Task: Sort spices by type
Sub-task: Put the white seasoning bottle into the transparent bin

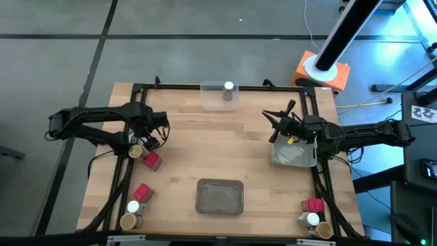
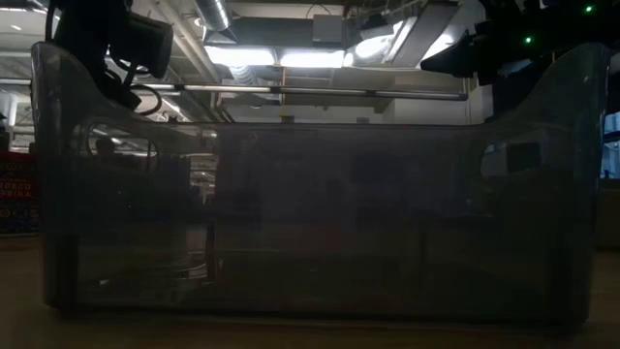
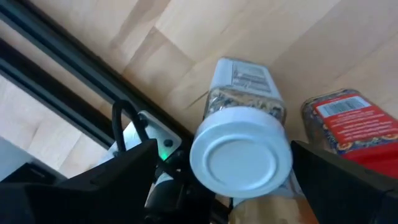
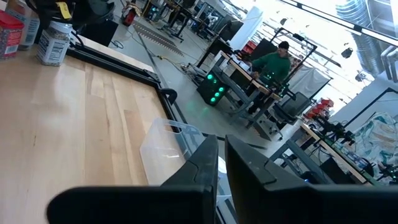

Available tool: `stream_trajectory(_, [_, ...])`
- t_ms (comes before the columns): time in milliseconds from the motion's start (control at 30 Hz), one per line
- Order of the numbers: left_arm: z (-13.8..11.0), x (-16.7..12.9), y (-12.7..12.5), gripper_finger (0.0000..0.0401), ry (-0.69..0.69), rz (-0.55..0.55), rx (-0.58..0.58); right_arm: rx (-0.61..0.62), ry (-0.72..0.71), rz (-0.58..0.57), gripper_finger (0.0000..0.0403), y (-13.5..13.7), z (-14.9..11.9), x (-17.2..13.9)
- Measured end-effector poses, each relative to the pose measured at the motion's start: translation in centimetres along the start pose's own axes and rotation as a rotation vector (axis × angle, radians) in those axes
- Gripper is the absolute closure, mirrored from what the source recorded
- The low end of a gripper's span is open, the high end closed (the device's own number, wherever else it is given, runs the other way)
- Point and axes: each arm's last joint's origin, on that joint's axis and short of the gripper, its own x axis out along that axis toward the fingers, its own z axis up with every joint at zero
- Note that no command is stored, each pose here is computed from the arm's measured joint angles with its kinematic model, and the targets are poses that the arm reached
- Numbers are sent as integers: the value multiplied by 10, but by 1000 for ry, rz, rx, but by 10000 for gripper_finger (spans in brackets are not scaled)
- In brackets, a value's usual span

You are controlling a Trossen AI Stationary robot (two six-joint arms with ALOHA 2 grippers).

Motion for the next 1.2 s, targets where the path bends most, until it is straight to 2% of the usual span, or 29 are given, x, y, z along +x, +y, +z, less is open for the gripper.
stream_trajectory(433, [2,1,0,60,-31,15,1,0,-1,2,370,0,0,0])
stream_trajectory(900, [6,7,-3,204,-62,-1,65,0,-2,1,370,0,0,0])
stream_trajectory(1200, [6,6,-3,206,-69,-4,-5,1,-2,2,370,0,0,0])
